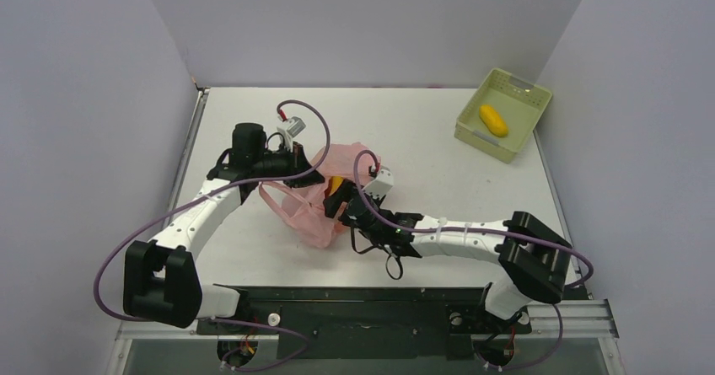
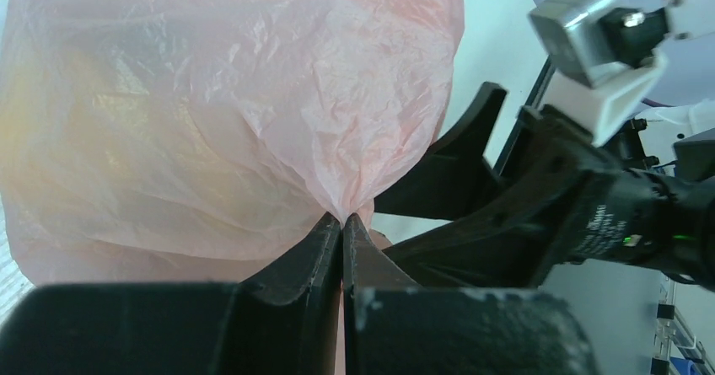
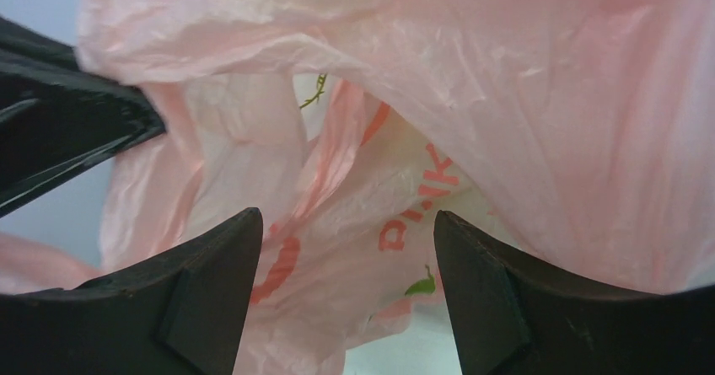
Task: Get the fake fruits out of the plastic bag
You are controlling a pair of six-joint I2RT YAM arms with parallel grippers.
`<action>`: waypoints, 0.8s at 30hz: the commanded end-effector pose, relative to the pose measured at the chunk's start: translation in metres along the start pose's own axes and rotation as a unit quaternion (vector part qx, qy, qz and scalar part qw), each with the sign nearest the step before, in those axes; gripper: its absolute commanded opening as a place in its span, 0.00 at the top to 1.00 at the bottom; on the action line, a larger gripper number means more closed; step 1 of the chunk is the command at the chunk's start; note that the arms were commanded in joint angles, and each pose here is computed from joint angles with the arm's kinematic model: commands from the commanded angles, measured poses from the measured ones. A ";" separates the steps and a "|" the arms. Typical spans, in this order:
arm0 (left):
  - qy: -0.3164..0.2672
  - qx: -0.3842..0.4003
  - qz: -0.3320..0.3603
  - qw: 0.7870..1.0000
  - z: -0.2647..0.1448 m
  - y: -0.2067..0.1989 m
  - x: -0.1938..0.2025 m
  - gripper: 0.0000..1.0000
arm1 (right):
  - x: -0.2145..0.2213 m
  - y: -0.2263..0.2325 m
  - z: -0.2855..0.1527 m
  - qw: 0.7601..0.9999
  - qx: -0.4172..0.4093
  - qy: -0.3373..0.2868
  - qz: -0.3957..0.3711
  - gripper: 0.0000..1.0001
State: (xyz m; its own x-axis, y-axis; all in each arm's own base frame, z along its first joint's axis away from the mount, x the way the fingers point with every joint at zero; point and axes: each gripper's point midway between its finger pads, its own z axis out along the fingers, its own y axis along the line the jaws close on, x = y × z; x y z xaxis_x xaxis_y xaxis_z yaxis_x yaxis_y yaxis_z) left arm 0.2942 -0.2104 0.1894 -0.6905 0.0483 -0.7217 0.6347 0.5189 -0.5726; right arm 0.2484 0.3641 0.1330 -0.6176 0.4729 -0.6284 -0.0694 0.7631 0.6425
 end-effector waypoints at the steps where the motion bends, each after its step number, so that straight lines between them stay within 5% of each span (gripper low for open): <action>1: -0.043 0.032 0.050 0.997 -0.011 -0.022 -0.022 1.00 | -0.009 0.027 0.016 1.000 -0.012 -0.011 0.019 0.30; 7: -0.051 0.017 0.055 0.997 -0.014 -0.019 -0.025 1.00 | 0.004 0.017 0.022 1.000 -0.002 -0.006 0.011 0.42; 9: -0.056 -0.001 0.054 0.997 -0.017 -0.013 -0.028 1.00 | 0.006 0.007 0.018 1.000 -0.005 -0.007 0.005 0.58; 10: -0.059 -0.011 0.052 0.997 -0.019 -0.009 -0.029 1.00 | 0.010 -0.004 0.017 1.000 0.001 -0.003 -0.002 0.80; 12: -0.069 -0.036 0.051 0.996 -0.025 0.000 -0.036 1.00 | 0.011 -0.018 0.012 1.000 0.001 -0.005 -0.019 1.00; 19: -0.115 -0.248 0.015 0.962 -0.083 0.078 -0.049 1.00 | 0.009 -0.055 -0.024 0.995 -0.031 -0.007 -0.095 1.00; 24: -0.135 -0.288 0.025 0.948 -0.103 0.083 -0.053 1.00 | 0.015 -0.090 -0.035 0.993 -0.040 0.006 -0.111 1.00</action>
State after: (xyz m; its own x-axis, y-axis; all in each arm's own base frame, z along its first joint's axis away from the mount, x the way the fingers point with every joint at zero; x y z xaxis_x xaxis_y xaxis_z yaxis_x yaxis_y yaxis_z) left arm 0.3409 -0.1042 0.1973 -0.5922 -0.1085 -0.7985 0.3657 0.8468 -0.3863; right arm 0.2169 0.2978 0.0810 -0.6138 0.3056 -0.7279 -0.2055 0.8284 0.5211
